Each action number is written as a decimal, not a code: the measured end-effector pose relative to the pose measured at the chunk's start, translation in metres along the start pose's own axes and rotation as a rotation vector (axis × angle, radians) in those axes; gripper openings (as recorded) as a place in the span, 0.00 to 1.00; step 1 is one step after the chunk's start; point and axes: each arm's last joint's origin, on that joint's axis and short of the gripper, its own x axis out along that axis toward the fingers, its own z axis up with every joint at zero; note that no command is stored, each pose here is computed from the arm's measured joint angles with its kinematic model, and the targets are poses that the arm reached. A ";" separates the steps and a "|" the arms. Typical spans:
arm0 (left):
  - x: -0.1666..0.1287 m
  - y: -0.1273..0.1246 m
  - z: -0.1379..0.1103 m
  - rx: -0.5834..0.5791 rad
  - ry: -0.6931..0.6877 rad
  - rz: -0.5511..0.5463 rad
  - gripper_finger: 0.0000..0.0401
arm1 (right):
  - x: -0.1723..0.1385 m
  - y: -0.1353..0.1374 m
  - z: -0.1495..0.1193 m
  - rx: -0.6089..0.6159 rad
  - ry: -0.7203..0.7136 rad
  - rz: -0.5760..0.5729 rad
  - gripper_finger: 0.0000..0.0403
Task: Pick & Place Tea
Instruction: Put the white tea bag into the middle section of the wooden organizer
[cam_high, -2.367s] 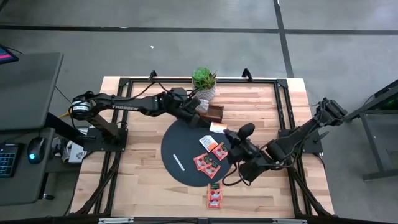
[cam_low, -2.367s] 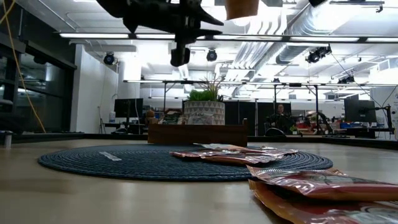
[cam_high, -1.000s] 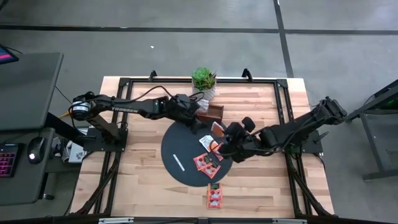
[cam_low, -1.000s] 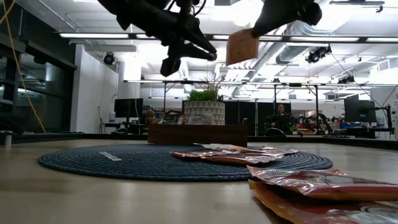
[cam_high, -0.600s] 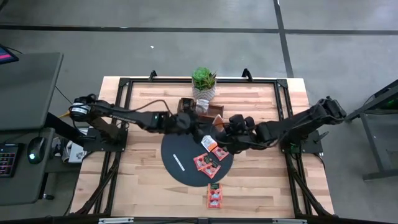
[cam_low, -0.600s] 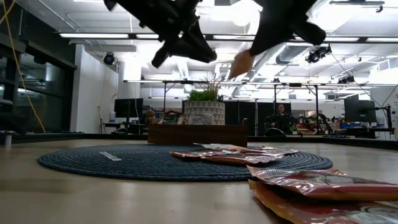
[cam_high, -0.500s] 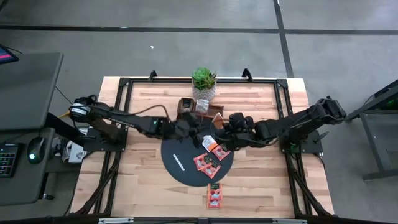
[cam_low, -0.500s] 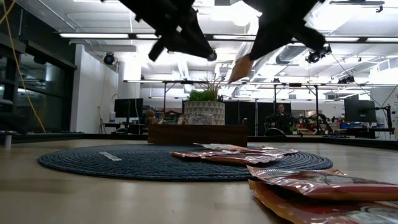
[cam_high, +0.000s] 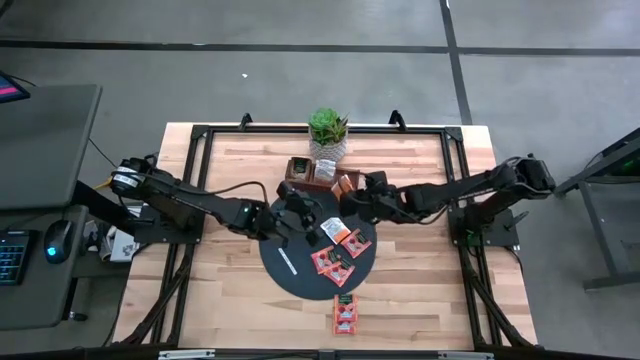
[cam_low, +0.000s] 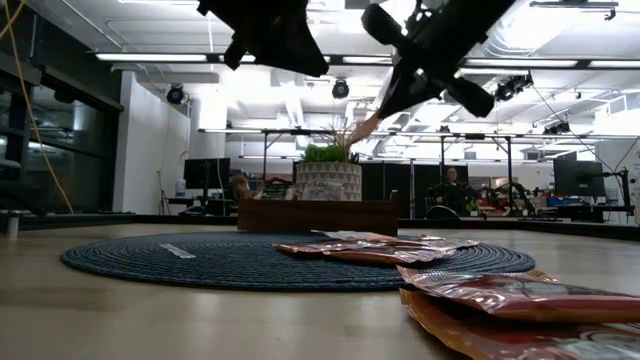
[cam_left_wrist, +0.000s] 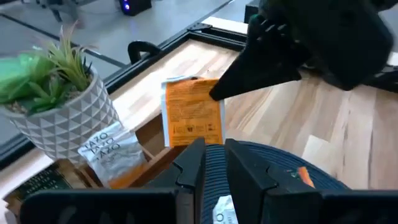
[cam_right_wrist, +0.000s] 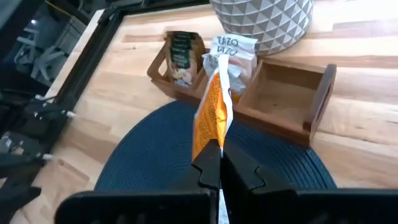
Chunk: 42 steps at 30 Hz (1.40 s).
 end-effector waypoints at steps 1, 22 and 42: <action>0.000 0.000 0.000 0.011 0.000 0.000 0.15 | 0.001 0.000 0.002 0.003 -0.001 -0.001 0.00; 0.026 -0.003 -0.019 0.133 0.039 0.067 0.26 | 0.010 0.007 0.017 0.025 -0.008 0.093 0.00; 0.052 0.003 -0.020 0.269 0.040 0.094 0.52 | 0.019 0.006 0.035 0.064 0.003 0.126 0.00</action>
